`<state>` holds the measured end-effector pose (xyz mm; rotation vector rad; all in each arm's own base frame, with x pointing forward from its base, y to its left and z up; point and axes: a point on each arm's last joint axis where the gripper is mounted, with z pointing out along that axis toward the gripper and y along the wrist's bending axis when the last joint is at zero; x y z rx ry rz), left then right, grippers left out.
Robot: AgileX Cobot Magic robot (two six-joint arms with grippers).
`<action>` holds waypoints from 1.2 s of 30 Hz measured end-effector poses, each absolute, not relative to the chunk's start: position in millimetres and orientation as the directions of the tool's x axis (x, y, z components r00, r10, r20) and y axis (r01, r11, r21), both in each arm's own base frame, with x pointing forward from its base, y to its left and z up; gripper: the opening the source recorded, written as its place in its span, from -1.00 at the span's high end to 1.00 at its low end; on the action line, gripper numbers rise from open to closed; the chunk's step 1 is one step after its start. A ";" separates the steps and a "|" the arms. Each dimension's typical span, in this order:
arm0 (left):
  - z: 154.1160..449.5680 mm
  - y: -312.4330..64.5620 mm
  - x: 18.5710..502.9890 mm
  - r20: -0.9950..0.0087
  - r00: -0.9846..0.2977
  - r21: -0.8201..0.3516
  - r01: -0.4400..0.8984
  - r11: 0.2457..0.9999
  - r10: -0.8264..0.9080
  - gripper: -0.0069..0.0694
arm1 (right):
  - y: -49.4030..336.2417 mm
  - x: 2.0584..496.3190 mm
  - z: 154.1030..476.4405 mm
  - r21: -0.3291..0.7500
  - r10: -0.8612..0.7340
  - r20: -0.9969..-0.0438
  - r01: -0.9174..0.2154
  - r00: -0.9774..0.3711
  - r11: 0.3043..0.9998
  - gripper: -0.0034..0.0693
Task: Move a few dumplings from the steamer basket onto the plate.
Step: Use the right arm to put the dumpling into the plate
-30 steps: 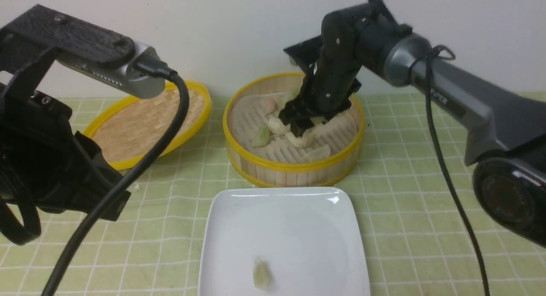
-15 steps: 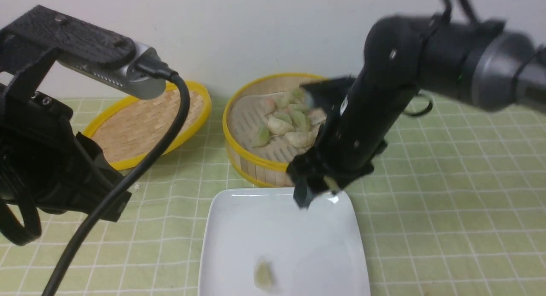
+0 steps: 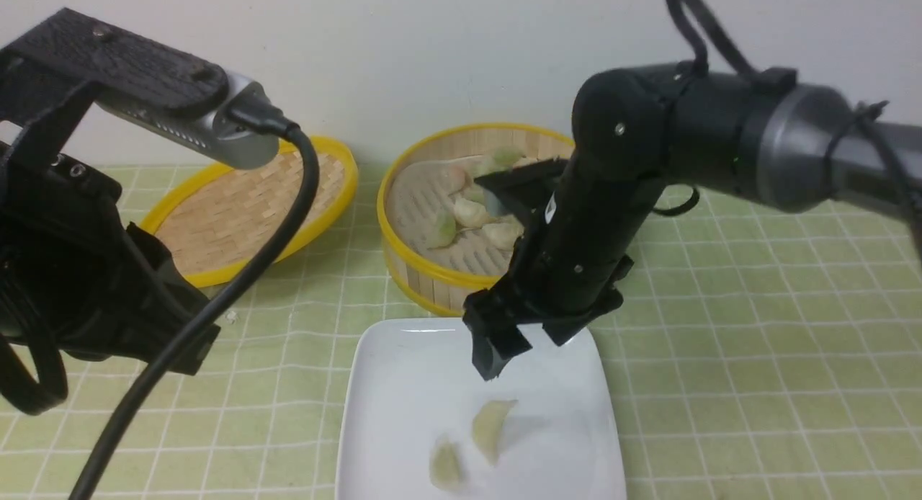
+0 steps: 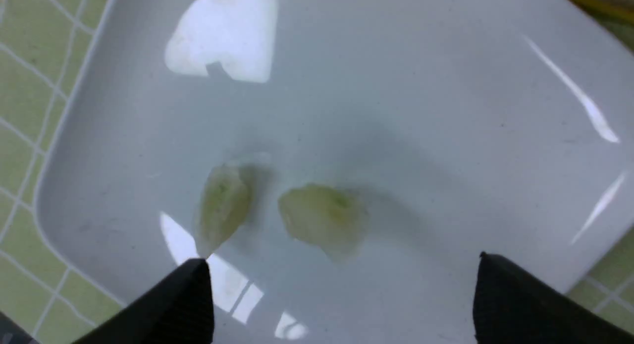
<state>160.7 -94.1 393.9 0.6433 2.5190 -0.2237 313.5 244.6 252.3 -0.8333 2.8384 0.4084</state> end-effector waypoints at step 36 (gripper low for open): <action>387.6 -49.1 73.9 -0.974 -0.225 -0.096 0.533 0.841 0.032 0.84 | 8.1 18.4 313.7 0.045 0.198 -0.954 -0.550 0.223 0.834 0.94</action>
